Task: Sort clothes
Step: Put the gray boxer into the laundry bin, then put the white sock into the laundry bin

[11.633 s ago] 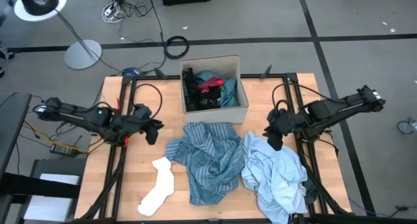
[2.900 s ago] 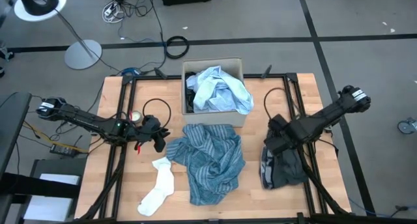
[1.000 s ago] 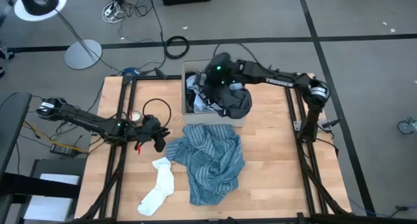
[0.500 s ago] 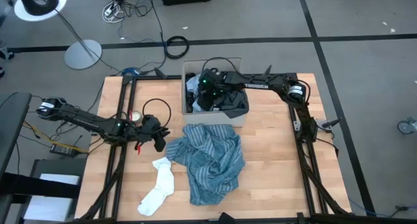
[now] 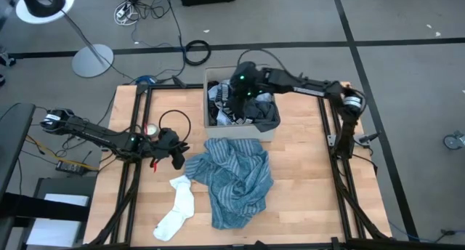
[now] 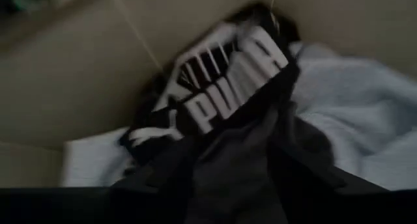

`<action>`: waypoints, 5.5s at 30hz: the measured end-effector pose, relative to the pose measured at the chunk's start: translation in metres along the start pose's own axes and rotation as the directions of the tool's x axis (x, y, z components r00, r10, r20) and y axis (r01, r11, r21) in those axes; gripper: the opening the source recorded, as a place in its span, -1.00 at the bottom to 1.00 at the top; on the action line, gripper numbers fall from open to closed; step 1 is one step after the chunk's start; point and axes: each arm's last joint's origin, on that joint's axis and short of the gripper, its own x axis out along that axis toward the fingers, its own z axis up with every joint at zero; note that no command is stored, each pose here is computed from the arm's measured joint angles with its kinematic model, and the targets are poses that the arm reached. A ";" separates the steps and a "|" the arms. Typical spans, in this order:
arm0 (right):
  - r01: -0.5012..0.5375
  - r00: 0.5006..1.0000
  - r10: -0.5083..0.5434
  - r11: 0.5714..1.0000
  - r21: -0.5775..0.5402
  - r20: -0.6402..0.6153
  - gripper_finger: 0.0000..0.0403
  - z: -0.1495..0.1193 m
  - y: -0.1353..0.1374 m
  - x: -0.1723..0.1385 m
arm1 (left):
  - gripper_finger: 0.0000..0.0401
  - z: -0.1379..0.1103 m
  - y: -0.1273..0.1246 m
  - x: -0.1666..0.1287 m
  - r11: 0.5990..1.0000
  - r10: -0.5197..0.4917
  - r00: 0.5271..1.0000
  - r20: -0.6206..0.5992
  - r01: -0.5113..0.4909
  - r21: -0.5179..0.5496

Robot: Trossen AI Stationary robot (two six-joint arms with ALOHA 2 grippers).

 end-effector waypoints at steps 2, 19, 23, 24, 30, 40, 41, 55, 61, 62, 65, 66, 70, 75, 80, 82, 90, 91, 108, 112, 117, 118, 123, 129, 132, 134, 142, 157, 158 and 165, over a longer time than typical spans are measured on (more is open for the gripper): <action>-0.006 0.999 0.006 1.000 0.006 0.036 -0.04 0.004 0.000 -0.018 | -0.51 0.000 0.000 0.000 1.000 0.000 1.000 0.001 0.000 0.000; 0.023 0.958 0.004 0.996 0.090 -0.287 -0.17 -0.023 -0.003 -0.073 | -0.51 0.001 -0.001 0.000 1.000 -0.002 1.000 0.012 0.002 -0.006; 0.012 0.955 0.005 0.998 0.056 -0.298 -0.18 -0.024 0.000 -0.065 | -0.51 0.002 -0.001 0.000 1.000 -0.003 1.000 0.021 0.004 -0.011; 0.005 0.956 0.010 0.999 0.052 -0.293 -0.18 -0.023 0.001 -0.061 | -0.51 0.002 -0.001 0.000 1.000 -0.005 1.000 0.024 0.006 -0.012; -0.004 0.931 0.000 1.000 -0.010 -0.366 -0.19 -0.030 0.007 -0.020 | -0.51 0.002 -0.001 0.000 1.000 -0.005 1.000 0.022 0.005 -0.011; -0.071 0.864 0.062 0.997 0.001 -0.500 -0.19 -0.047 0.007 0.046 | -0.51 0.001 -0.001 0.002 1.000 0.003 1.000 0.012 -0.003 -0.003; -0.081 0.863 0.080 0.997 0.020 -0.498 -0.19 -0.047 0.006 0.049 | -0.51 0.000 -0.001 0.002 1.000 0.005 1.000 0.009 -0.005 0.000; -0.196 0.957 0.237 0.953 0.231 -0.167 -0.19 -0.007 -0.018 0.027 | -0.51 -0.001 -0.002 0.004 1.000 0.010 1.000 -0.001 -0.010 0.005; -0.142 0.969 0.181 0.965 0.220 -0.168 -0.19 -0.010 -0.015 0.029 | -0.51 -0.001 -0.002 0.004 1.000 0.010 1.000 -0.001 -0.010 0.006; -0.101 0.973 0.140 0.973 0.208 -0.183 -0.19 -0.013 -0.014 0.031 | -0.51 -0.001 -0.002 0.004 1.000 0.010 1.000 -0.001 -0.010 0.006; 0.017 0.975 0.019 0.987 0.160 -0.219 -0.19 -0.021 -0.013 0.034 | -0.51 -0.001 -0.002 0.004 1.000 0.010 1.000 0.000 -0.010 0.006; 0.047 0.975 -0.014 0.988 0.145 -0.223 -0.19 -0.024 -0.013 0.034 | -0.51 -0.001 -0.002 0.004 1.000 0.009 1.000 0.000 -0.009 0.006; 0.132 0.961 -0.098 0.984 0.116 -0.259 -0.19 -0.037 -0.016 0.042 | -0.51 -0.001 -0.002 0.004 1.000 0.009 1.000 0.000 -0.009 0.005; 0.222 0.933 -0.205 0.975 0.026 -0.296 -0.19 -0.056 -0.022 0.051 | -0.51 0.000 -0.003 0.004 1.000 0.002 1.000 0.009 -0.002 -0.001; 0.277 0.897 -0.290 0.957 -0.089 -0.335 -0.19 -0.078 -0.026 0.060 | -0.51 0.001 -0.003 0.004 1.000 -0.003 1.000 0.015 0.003 -0.005; 0.277 0.889 -0.298 0.955 -0.109 -0.348 -0.19 -0.083 -0.026 0.062 | -0.51 0.001 -0.003 0.004 1.000 -0.003 1.000 0.015 0.003 -0.005; 0.255 0.893 -0.289 0.956 -0.143 -0.345 -0.19 -0.079 -0.016 0.053 | -0.51 0.001 -0.003 0.004 1.000 -0.010 1.000 0.010 0.010 -0.007; 0.247 0.900 -0.281 0.959 -0.142 -0.334 -0.19 -0.075 -0.014 0.049 | -0.51 0.000 -0.003 0.004 1.000 -0.012 1.000 0.008 0.012 -0.008; 0.144 0.989 -0.141 0.986 -0.079 0.044 -0.19 -0.025 0.013 -0.108 | -0.51 0.001 -0.004 0.004 1.000 -0.016 1.000 0.013 0.016 -0.014; 0.116 0.992 -0.112 0.991 -0.072 0.064 -0.19 -0.036 0.019 -0.141 | -0.51 0.003 -0.007 0.004 0.997 -0.065 0.998 0.012 0.065 -0.029; 0.073 0.996 -0.069 0.995 -0.070 0.052 -0.19 -0.067 0.027 -0.163 | -0.51 0.000 -0.010 0.004 0.976 -0.179 0.981 -0.080 0.166 -0.142; 0.068 0.997 -0.065 0.995 -0.070 0.046 -0.19 -0.075 0.029 -0.165 | -0.51 -0.001 -0.010 0.003 0.970 -0.197 0.974 -0.111 0.177 -0.168; 0.106 0.994 -0.105 0.993 -0.044 0.023 -0.19 -0.119 0.033 -0.166 | -0.51 -0.011 -0.009 0.002 0.936 -0.255 0.932 -0.258 0.171 -0.307; 0.153 0.988 -0.153 0.988 0.032 0.000 -0.19 -0.176 0.029 -0.157 | -0.51 -0.021 -0.013 -0.004 0.915 -0.270 0.905 -0.330 0.134 -0.380; 0.174 0.985 -0.174 0.982 0.076 -0.006 -0.19 -0.201 0.025 -0.149 | -0.51 -0.023 -0.018 -0.009 0.910 -0.272 0.894 -0.356 0.119 -0.397; 0.178 0.984 -0.179 0.978 0.105 -0.003 -0.19 -0.214 0.023 -0.144 | -0.52 -0.021 -0.022 -0.014 0.911 -0.264 0.896 -0.358 0.109 -0.399; 0.140 0.988 -0.150 0.975 0.173 0.046 -0.19 -0.243 0.017 -0.123 | -0.61 0.000 -0.043 -0.035 0.941 -0.188 0.907 -0.377 0.057 -0.334; 0.136 0.985 -0.153 0.973 0.188 0.079 -0.19 -0.244 0.017 -0.119 | -0.61 -0.023 -0.079 -0.008 0.989 0.078 0.832 -0.549 -0.135 -0.063; 0.133 0.985 -0.151 0.973 0.190 0.084 -0.19 -0.243 0.017 -0.119 | -0.61 -0.026 -0.080 -0.005 0.988 0.089 0.825 -0.559 -0.143 -0.054; 0.129 0.985 -0.148 0.973 0.192 0.088 -0.19 -0.243 0.018 -0.119 | -0.62 -0.041 -0.091 0.014 0.990 0.071 0.799 -0.598 -0.130 -0.057</action>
